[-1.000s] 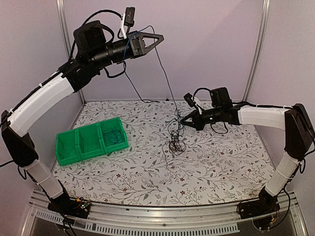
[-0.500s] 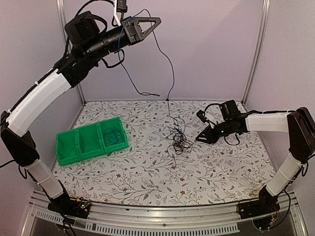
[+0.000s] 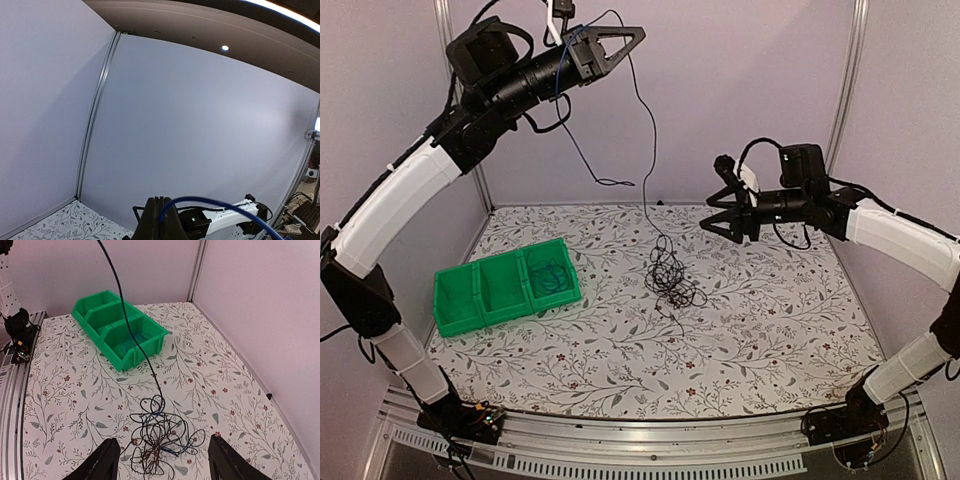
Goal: Untangle the cables
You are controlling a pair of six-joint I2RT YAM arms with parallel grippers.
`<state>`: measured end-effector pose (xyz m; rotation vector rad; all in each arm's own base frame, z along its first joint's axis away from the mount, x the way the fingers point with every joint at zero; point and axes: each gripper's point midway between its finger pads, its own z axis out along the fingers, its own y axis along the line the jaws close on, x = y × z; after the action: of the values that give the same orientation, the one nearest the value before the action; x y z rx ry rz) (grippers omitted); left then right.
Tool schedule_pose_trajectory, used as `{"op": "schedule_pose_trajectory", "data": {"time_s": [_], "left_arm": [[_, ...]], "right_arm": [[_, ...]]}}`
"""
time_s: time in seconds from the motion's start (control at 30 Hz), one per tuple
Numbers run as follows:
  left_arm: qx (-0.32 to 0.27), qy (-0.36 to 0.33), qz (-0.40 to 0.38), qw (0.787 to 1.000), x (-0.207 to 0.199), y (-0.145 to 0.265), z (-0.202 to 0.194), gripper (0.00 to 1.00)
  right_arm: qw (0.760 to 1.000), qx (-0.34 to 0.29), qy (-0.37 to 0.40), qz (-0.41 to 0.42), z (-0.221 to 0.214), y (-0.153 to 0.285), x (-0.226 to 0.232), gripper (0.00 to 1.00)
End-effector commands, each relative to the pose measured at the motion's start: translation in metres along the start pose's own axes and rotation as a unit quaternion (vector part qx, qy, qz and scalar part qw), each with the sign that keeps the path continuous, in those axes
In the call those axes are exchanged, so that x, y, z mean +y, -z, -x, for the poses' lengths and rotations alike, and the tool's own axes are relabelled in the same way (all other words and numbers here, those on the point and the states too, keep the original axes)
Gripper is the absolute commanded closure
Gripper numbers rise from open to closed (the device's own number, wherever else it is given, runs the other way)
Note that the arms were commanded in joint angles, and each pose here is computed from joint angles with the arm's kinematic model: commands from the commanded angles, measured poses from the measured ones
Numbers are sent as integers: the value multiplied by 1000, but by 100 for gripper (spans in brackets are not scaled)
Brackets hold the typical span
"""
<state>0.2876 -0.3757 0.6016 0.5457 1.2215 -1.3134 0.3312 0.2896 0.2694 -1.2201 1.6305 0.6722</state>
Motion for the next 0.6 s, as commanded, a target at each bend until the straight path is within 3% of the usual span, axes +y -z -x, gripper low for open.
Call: {"op": "schedule_pose_trajectory", "data": {"time_s": [0.0, 0.2, 0.27, 0.33, 0.47, 0.57], "left_arm": [[1, 6, -8, 1000, -6, -7, -3, 100], [0, 6, -13, 1000, -10, -10, 0, 100], [-5, 3, -16, 1000, -14, -10, 5, 100], [-13, 2, -17, 1000, -18, -10, 11, 100], [-39, -5, -25, 999, -33, -11, 31, 100], [-62, -13, -37, 997, -47, -12, 48, 100]], "right_arm": [[996, -59, 53, 42, 50, -19, 18, 35], [995, -73, 22, 63, 57, -69, 16, 37], [995, -77, -3, 59, 56, -82, 8, 46], [995, -57, -48, 67, 36, -99, 5, 62], [992, -33, -81, 86, 2, -119, 9, 85], [989, 2, -116, 95, -36, -130, 16, 88]]}}
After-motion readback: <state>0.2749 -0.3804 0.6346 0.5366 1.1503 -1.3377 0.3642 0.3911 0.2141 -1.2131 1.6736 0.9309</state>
